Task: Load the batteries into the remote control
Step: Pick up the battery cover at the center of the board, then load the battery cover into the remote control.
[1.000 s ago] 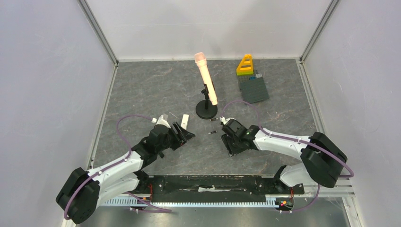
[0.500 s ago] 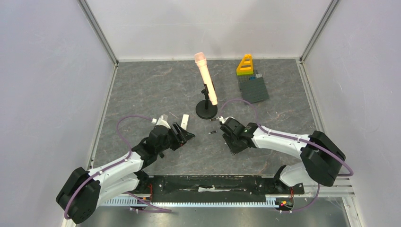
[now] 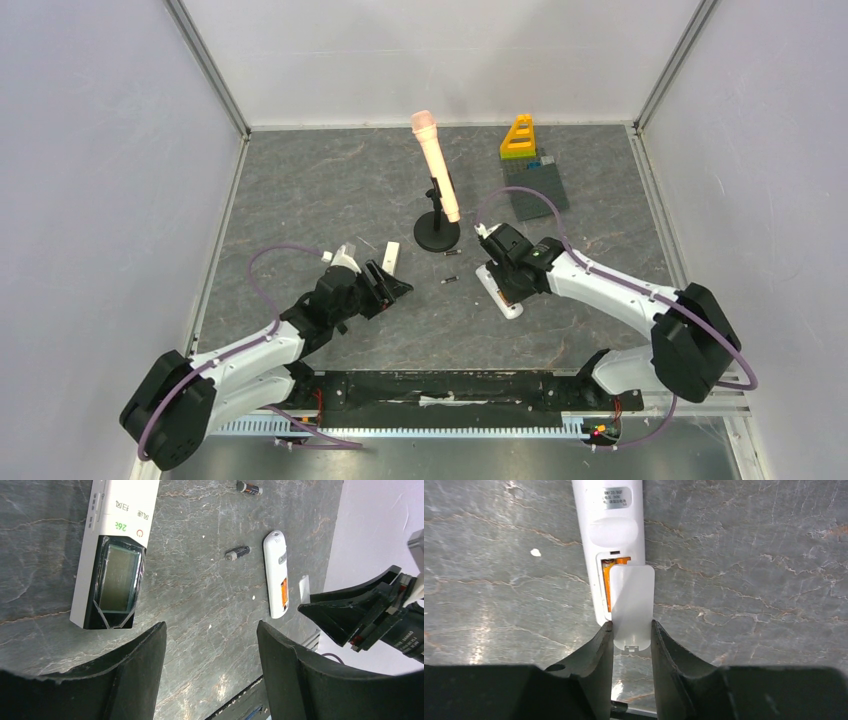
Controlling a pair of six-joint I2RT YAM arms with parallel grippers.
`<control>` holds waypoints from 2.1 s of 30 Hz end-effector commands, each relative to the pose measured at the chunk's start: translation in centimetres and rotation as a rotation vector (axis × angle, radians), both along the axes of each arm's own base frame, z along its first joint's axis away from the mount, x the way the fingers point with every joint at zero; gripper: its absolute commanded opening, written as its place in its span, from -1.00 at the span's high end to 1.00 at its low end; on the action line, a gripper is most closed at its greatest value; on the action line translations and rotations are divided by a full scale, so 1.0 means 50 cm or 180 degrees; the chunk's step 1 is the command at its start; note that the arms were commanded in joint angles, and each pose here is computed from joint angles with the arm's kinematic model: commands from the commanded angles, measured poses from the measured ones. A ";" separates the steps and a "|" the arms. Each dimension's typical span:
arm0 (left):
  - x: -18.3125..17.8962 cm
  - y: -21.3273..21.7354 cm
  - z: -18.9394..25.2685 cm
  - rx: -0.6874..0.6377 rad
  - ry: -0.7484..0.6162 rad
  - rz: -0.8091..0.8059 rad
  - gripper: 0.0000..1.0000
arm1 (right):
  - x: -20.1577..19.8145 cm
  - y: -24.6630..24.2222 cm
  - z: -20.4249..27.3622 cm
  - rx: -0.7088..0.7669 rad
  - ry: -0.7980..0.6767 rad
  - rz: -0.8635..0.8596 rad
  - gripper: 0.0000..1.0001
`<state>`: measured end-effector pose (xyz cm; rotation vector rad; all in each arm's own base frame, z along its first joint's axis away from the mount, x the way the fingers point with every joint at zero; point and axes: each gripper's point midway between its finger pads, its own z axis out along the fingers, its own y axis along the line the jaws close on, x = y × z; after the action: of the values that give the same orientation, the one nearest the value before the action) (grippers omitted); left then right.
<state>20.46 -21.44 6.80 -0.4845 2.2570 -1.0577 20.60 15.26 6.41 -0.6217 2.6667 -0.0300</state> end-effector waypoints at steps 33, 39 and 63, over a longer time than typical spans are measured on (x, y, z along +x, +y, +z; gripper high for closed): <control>0.012 -0.022 -0.008 -0.0067 -0.0083 -0.0135 -0.42 | 0.031 0.025 -0.036 0.0003 0.0320 0.0366 0.52; 0.013 -0.023 -0.009 -0.0068 -0.0077 -0.0141 -0.42 | 0.037 0.029 -0.034 0.0068 0.0299 0.0338 0.50; 0.010 -0.021 -0.013 -0.0066 -0.0065 -0.0137 -0.42 | 0.032 0.025 -0.037 0.0319 0.0429 0.0237 0.45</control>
<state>20.39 -22.30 5.43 -0.4638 2.2919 -1.0873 21.18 16.26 3.95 -0.7363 2.7913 0.1816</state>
